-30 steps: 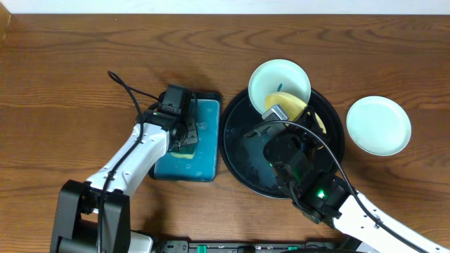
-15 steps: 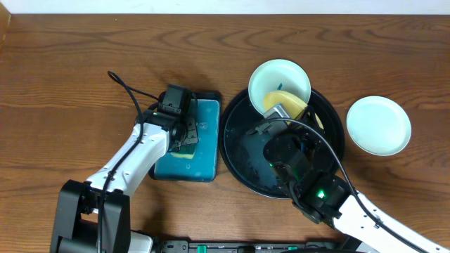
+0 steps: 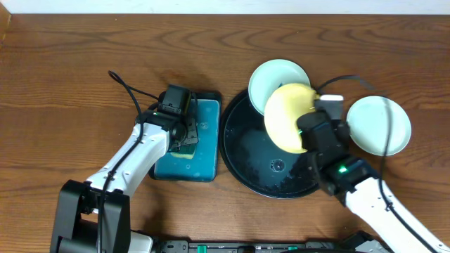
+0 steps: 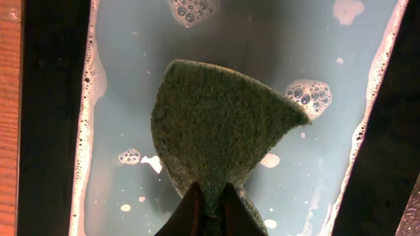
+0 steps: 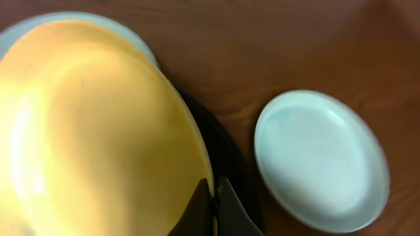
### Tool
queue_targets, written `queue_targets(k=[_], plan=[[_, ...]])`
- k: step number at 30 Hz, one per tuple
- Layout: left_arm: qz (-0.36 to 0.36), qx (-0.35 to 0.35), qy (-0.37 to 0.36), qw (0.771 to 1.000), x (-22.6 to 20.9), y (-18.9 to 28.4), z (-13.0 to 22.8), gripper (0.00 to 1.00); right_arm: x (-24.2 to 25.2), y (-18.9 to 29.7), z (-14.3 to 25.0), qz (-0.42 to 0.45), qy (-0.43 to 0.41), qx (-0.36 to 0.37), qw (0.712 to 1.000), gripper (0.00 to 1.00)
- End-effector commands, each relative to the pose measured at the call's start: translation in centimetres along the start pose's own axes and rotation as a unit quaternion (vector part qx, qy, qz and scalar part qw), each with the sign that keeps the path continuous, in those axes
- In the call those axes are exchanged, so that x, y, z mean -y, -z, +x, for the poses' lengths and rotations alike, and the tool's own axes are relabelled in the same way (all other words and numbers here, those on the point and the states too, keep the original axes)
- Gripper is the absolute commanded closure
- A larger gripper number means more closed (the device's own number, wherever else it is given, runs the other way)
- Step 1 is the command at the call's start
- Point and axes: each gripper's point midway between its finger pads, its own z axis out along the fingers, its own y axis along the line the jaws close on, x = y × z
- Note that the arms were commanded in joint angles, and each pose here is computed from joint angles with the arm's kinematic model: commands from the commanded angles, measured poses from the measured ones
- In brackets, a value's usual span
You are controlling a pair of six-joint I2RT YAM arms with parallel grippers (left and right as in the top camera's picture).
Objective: Clean dirty plates on tray and stack at the side
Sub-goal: 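Move the yellow plate right and stack it on the pale plate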
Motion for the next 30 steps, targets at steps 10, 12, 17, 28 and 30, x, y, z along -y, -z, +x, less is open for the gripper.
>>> queue_targets(k=[10,12,17,28,30], plan=[[-0.004,-0.002,-0.015,1.000,-0.3,-0.2,0.2,0.93,7.8,-4.6,1.1,-0.025,-0.302,-0.083,0.949,0.99],[-0.004,-0.002,-0.015,1.000,-0.3,-0.2,0.2,0.93,10.2,-4.9,2.0,-0.002,-0.357,-0.094,0.929,0.99],[-0.004,-0.002,-0.015,1.000,-0.3,-0.2,0.2,0.93,15.2,-5.4,3.4,0.056,-0.416,-0.095,0.903,0.99],[-0.004,-0.002,-0.015,1.000,-0.3,-0.2,0.2,0.93,21.0,-7.7,9.2,0.148,-0.469,-0.153,0.857,0.99],[-0.004,-0.002,-0.015,1.000,-0.3,-0.2,0.2,0.93,21.3,-8.3,10.0,0.154,-0.474,-0.162,0.852,0.99]])
